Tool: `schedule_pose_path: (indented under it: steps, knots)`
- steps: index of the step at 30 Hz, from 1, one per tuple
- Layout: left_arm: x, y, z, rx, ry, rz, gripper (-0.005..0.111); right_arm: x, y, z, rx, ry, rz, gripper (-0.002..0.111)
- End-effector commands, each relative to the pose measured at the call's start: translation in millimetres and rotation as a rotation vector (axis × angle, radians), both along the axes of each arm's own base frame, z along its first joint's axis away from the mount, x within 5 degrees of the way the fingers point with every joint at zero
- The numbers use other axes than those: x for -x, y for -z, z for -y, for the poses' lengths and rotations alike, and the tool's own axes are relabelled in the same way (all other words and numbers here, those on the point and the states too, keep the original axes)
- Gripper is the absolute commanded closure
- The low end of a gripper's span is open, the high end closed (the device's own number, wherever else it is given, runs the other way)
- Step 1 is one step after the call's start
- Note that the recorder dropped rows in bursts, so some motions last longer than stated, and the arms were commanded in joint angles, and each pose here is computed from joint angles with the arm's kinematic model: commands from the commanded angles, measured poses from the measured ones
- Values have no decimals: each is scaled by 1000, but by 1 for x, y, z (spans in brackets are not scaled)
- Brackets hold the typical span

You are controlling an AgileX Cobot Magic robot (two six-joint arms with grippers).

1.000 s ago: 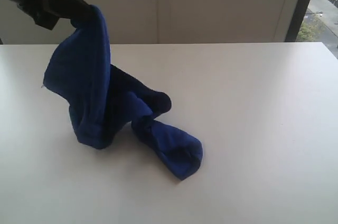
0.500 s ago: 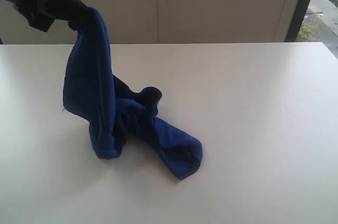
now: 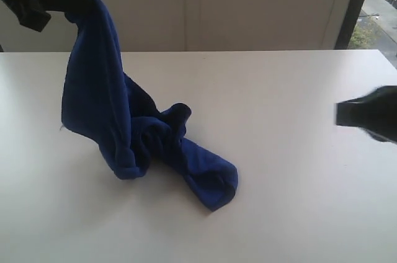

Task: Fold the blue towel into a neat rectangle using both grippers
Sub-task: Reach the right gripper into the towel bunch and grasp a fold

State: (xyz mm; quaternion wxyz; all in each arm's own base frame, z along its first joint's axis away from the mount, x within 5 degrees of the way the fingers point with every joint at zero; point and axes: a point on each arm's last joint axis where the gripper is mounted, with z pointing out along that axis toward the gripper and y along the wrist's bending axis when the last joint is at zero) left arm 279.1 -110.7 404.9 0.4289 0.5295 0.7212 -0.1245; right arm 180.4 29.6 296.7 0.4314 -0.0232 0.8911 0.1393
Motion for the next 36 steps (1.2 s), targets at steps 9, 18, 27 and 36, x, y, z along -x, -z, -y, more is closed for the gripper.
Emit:
schedule_pose_path:
  steps: [9, 18, 27, 36]
  knots:
    - [6, -4, 0, 5, 19, -5, 107, -135, 82, -106, 164, -826, -164, 70]
    - [5, -4, 1, 6, 15, -2, 107, -161, 121, -157, 283, -732, -96, 70]
    - [5, -4, 1, 6, 15, -2, 107, -168, 148, -156, 297, -683, -154, 71]
    - [5, -4, 1, 6, 15, -2, 107, -163, 150, -157, 290, -729, -188, 108]
